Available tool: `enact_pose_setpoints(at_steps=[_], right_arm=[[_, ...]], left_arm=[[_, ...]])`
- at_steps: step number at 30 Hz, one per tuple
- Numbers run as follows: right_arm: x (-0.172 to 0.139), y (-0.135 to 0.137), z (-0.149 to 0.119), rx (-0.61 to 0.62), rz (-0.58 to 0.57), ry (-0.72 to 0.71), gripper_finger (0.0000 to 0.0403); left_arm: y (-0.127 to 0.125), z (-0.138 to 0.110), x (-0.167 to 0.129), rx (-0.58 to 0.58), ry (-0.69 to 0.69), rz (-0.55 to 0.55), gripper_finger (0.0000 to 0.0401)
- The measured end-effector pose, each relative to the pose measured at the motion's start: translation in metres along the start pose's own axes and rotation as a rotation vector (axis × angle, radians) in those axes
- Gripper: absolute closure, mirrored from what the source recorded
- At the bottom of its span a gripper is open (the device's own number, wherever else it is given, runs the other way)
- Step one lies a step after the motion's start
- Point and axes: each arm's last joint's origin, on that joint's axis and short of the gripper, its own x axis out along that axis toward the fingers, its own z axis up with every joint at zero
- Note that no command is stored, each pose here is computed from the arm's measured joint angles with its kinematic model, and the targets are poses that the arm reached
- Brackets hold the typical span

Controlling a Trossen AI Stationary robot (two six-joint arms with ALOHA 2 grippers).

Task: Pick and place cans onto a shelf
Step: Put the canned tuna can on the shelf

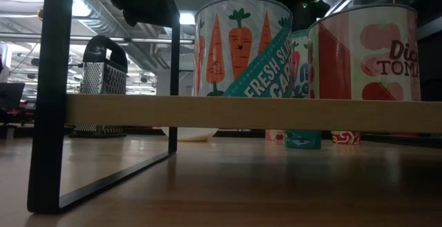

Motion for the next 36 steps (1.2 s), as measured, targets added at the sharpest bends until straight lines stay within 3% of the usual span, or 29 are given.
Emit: enact_pose_setpoints(at_steps=[18, 27, 36], right_arm=[[0.024, -0.008, -0.017, 0.02, -0.066, 0.017, 0.0317], [0.024, -0.009, -0.018, -0.036, -0.07, 0.03, 0.0388], [0.02, -0.007, -0.026, -0.124, -0.077, 0.081, 0.0395]], left_arm=[[0.0, 0.0, 0.0, 0.0, 0.0, 0.001, 0.0266], [0.0, 0.0, 0.0, 0.0, 0.0, 0.0, 0.0266], [0.0, 0.0, 0.0, 0.0, 0.0, 0.0, 0.0266]])
